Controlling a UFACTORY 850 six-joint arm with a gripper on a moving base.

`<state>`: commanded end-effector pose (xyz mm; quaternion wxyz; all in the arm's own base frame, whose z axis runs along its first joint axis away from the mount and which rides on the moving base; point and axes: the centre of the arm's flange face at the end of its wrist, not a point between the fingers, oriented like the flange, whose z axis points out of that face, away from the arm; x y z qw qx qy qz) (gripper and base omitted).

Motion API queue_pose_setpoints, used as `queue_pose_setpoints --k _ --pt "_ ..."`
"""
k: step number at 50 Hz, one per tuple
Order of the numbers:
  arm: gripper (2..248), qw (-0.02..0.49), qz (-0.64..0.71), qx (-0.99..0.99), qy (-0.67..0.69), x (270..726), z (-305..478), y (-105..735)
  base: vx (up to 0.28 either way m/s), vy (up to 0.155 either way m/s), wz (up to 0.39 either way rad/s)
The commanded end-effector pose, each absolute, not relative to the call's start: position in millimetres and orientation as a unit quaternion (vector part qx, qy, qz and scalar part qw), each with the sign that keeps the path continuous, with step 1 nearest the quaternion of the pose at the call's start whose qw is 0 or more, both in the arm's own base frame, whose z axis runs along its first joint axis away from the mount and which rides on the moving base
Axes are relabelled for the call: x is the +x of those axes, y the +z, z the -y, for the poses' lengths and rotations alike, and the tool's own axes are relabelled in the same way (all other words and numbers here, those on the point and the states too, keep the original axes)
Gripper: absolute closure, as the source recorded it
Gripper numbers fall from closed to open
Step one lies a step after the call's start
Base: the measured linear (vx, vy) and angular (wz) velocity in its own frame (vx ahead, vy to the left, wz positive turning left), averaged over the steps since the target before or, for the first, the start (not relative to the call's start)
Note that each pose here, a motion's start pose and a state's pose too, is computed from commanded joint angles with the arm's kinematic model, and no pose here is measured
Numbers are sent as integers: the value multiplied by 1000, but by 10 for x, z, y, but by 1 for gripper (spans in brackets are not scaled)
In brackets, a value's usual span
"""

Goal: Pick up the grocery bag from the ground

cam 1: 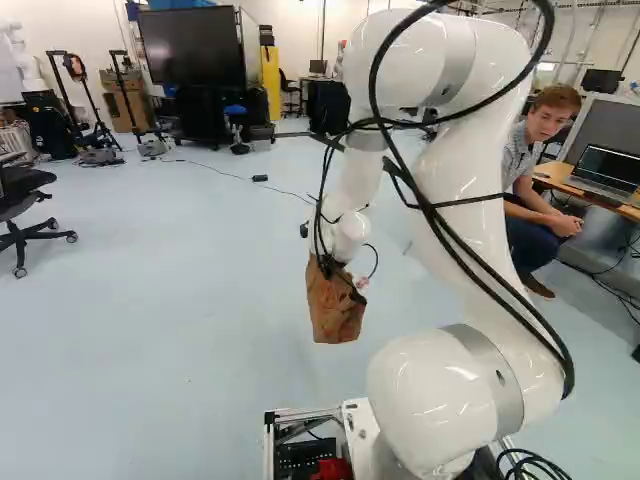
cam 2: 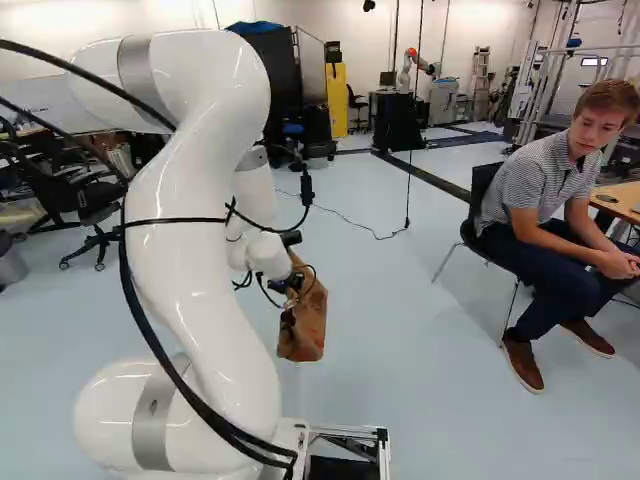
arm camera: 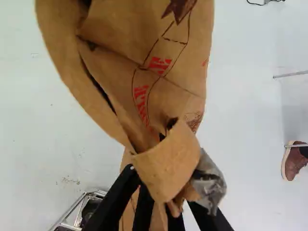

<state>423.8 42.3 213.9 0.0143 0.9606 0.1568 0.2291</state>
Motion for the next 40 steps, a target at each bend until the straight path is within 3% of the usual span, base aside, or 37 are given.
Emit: queue_pose_setpoints --k 40 --pt "231 15 -155 956 249 4076 -410 2403 0 0 0"
